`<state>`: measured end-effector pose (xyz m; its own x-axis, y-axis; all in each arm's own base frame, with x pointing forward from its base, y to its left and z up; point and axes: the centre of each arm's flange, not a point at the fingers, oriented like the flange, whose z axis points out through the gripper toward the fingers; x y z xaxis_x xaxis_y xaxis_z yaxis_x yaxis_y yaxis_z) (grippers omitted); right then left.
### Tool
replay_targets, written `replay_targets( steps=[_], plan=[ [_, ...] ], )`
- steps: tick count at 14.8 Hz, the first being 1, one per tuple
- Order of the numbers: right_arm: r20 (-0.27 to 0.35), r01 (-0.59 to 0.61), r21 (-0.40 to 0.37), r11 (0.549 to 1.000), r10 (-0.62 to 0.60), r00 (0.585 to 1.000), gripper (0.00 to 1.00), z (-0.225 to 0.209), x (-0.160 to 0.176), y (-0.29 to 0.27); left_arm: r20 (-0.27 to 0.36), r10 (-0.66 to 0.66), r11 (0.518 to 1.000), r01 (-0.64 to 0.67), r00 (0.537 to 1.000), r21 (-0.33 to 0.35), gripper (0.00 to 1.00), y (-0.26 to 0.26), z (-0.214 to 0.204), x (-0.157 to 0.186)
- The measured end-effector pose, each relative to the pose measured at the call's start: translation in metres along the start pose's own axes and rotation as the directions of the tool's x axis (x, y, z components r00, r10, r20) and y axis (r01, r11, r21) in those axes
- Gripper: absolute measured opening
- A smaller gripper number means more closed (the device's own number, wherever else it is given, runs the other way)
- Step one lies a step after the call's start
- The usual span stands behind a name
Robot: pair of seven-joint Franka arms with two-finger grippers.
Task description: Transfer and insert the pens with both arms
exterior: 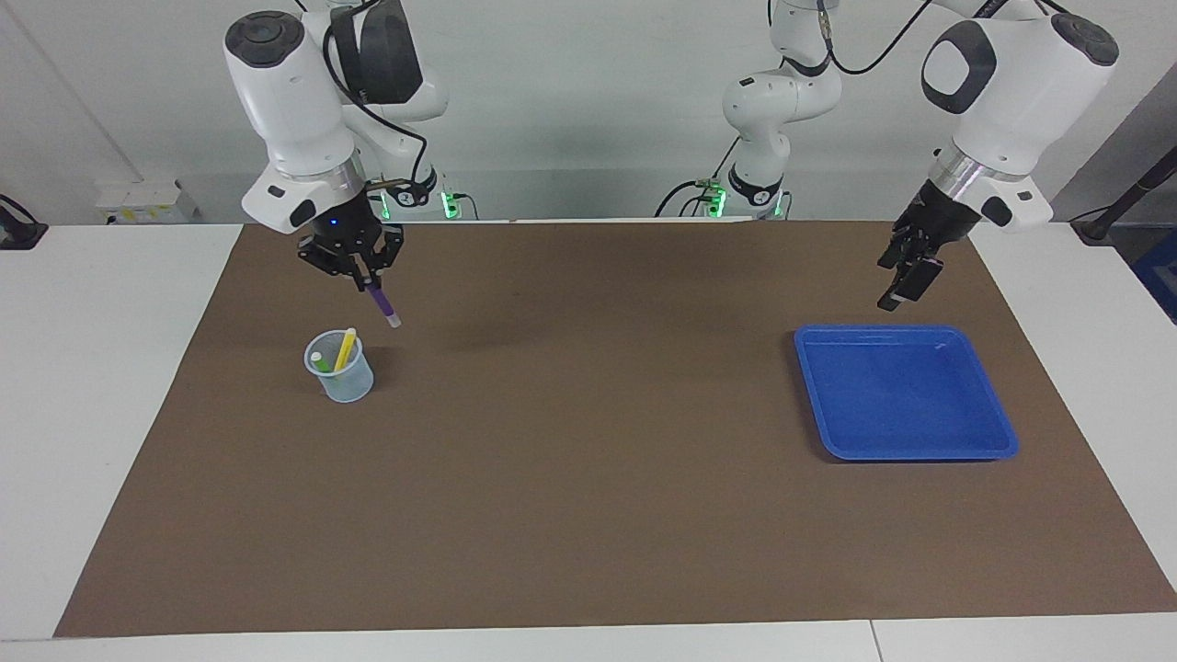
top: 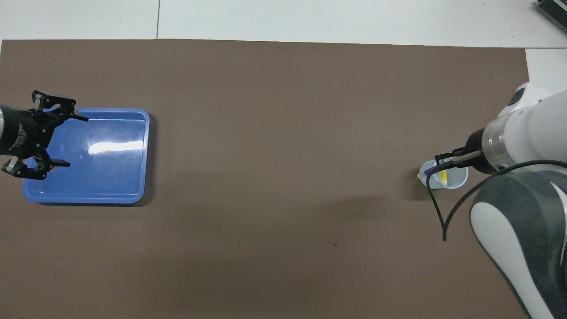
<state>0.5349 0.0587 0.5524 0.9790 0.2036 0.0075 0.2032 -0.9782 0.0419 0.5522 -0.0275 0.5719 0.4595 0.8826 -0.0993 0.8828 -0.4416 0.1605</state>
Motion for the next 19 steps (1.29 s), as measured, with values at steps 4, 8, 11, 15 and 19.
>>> replay_targets(
  steps=[4,8,11,15,19],
  plan=[
    [0.004,0.005,-0.023,1.0,-0.005,1.0,0.19,0.001,-0.004,0.033,-0.063,0.308,0.951,-0.305,0.949,0.047,1.0,0.003,0.0,-0.004],
    [-0.005,0.005,-0.035,0.999,-0.005,1.0,0.19,0.006,-0.005,0.048,-0.048,0.52,0.854,-0.517,0.853,0.064,1.0,-0.005,-0.002,0.013],
    [-0.018,0.007,-0.037,0.999,-0.008,1.0,0.19,0.019,-0.006,0.059,-0.008,0.648,0.756,-0.642,0.761,0.126,1.0,0.003,0.016,0.008],
    [-0.026,0.008,-0.038,0.999,-0.009,1.0,0.19,0.033,-0.007,0.059,0.114,0.768,0.61,-0.774,0.63,0.171,1.0,0.018,0.021,0.011],
    [-0.032,0.011,-0.038,0.999,-0.012,0.999,0.19,0.049,-0.008,0.058,0.205,0.803,0.528,-0.828,0.559,0.191,1.0,0.005,-0.011,0.006]
  ],
)
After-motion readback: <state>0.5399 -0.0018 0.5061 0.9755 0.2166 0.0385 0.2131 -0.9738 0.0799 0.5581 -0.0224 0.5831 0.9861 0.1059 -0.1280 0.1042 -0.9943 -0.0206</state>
